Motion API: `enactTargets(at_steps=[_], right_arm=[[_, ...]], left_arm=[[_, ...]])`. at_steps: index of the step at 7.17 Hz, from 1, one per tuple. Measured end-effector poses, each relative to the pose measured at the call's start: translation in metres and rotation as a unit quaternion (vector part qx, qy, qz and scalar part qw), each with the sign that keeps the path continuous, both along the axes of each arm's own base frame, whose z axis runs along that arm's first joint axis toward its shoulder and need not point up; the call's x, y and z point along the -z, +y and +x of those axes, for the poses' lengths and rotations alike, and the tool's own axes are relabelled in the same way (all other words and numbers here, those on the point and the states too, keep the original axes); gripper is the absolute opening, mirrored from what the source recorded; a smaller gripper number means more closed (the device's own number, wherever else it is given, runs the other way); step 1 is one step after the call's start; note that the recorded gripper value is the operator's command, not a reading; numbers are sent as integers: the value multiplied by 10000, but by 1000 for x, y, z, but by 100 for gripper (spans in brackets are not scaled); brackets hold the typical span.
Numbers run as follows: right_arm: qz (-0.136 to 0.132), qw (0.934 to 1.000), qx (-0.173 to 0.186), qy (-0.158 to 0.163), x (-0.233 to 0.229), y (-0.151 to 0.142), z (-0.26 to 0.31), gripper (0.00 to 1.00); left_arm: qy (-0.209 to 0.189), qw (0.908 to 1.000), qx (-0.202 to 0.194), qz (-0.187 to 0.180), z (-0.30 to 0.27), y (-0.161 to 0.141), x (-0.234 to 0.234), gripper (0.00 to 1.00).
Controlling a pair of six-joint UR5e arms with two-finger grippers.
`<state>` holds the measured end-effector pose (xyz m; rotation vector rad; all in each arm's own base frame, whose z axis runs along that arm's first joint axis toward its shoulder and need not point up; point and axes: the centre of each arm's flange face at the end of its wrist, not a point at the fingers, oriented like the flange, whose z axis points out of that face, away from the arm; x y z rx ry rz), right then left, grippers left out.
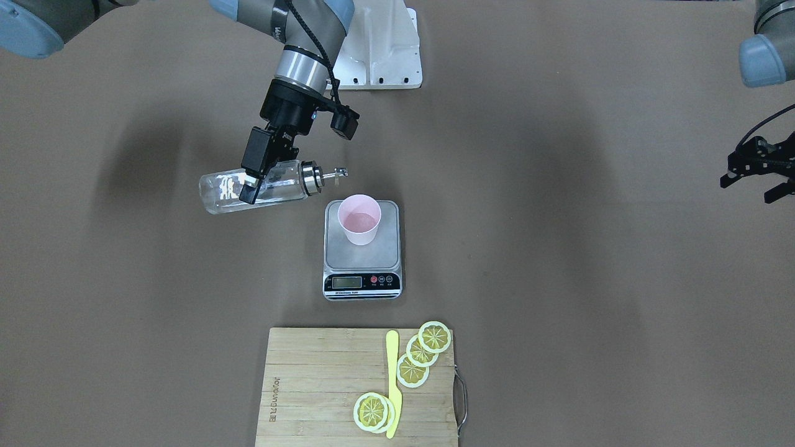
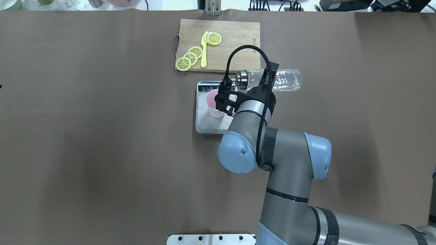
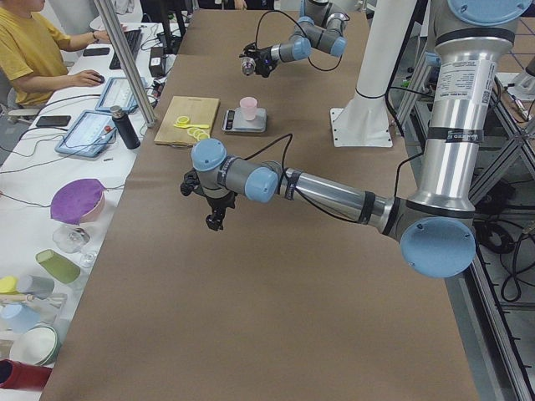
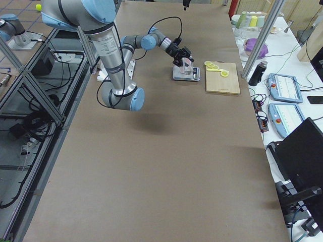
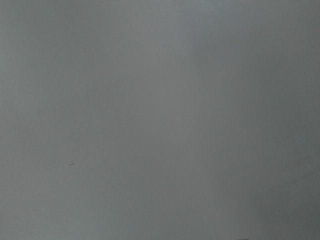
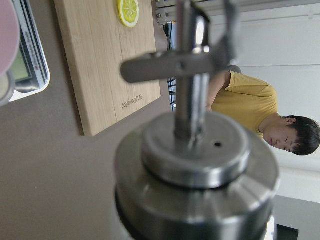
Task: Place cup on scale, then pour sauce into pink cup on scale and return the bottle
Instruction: 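Turn the bottle upright and carry it back with the right gripper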
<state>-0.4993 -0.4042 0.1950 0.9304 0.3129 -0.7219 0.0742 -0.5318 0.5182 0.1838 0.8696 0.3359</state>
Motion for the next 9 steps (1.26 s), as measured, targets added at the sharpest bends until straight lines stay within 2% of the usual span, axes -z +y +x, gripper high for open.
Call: enactTargets(at_steps=[2,4,5,6,7,8,9], right_arm=[[-17,9963,120,-847,0,1,1,15],[-179,9818,97,-1886,9,-10,23,15],[-308,9731,37,-2285,11,-15,42,14],[-454,9598,-28,-2768,7,-18,60,14],[-551,9420,-45,-3309,-3,-16,70,14],[-650,9196,-73,-3874,-19,-14,80,14],[-761,8997,-88,-4296,-38,-13,89,13]], left_arm=[[3,10000,5,14,0,-1,1,84],[-3,10000,11,31,0,-3,3,84],[-21,10000,16,37,0,-4,2,84],[-40,10000,21,39,0,-6,-1,84],[-40,10000,26,79,0,-10,-6,83],[-11,9998,37,206,1,-16,-19,83],[21,9993,32,381,-1,-21,-38,83]])
